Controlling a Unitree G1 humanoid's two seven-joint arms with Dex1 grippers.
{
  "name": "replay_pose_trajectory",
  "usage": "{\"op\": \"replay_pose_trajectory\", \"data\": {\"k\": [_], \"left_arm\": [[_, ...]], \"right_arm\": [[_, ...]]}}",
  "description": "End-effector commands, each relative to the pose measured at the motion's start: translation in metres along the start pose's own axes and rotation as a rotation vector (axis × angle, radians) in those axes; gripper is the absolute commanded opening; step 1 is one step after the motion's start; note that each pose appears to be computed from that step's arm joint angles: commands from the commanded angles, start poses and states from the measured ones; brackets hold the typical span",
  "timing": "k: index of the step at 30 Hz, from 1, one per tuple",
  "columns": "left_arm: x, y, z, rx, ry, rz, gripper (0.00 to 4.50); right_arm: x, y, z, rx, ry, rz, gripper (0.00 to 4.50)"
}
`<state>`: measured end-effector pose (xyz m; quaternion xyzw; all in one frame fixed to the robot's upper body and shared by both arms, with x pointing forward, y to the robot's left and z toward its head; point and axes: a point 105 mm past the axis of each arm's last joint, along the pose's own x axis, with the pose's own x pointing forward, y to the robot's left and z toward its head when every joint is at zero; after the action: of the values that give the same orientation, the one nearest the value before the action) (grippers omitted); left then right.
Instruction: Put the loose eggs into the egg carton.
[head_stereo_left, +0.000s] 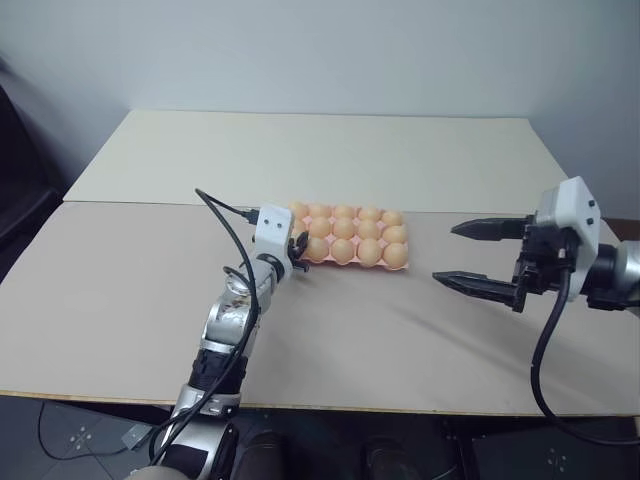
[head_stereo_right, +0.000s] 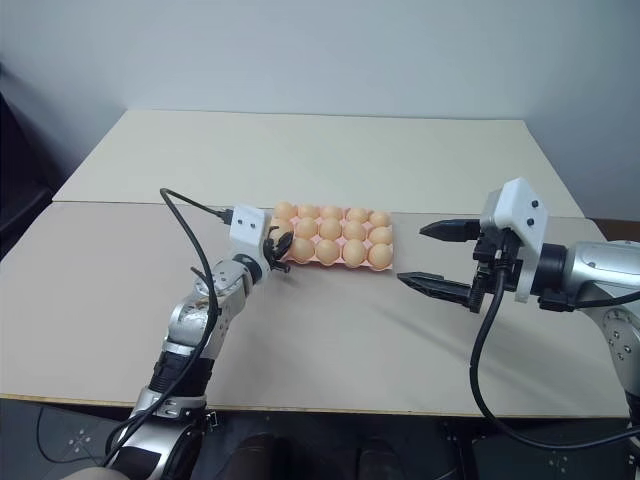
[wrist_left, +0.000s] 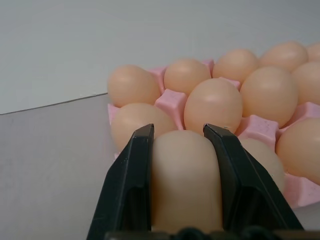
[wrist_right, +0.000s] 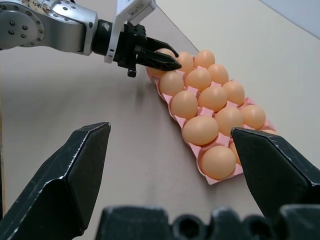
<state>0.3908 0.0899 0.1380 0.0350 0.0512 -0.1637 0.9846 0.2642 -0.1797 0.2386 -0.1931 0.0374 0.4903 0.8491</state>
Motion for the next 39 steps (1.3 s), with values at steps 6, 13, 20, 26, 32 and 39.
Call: {"op": "replay_pose_trajectory", "data": {"k": [6, 13, 20, 26, 32, 39], "left_arm": [[-0.001, -0.005, 0.013, -0.032, 0.012, -0.028, 2.6], [-0.006, -0.003, 0.02, -0.017, -0.009, -0.033, 4.4], [-0.015, 0.003, 0.027, -0.006, -0.029, -0.043, 4.4], [-0.025, 0.009, 0.036, -0.005, -0.043, -0.048, 4.4], [-0.062, 0.024, 0.067, -0.028, -0.093, -0.188, 4.4], [-0.13, 0.074, 0.063, 0.013, 0.021, -0.356, 4.4]], "right_arm": [[-0.007, -0.005, 0.012, -0.034, -0.017, -0.016, 4.5], [-0.007, -0.005, 0.011, -0.034, -0.016, -0.018, 4.5], [-0.006, -0.005, 0.011, -0.034, -0.018, -0.015, 4.5], [-0.005, -0.005, 0.011, -0.037, -0.021, -0.011, 4.5], [-0.005, -0.004, 0.01, -0.036, -0.019, -0.005, 4.5], [-0.008, -0.012, 0.0, -0.018, -0.003, -0.028, 4.5]]}}
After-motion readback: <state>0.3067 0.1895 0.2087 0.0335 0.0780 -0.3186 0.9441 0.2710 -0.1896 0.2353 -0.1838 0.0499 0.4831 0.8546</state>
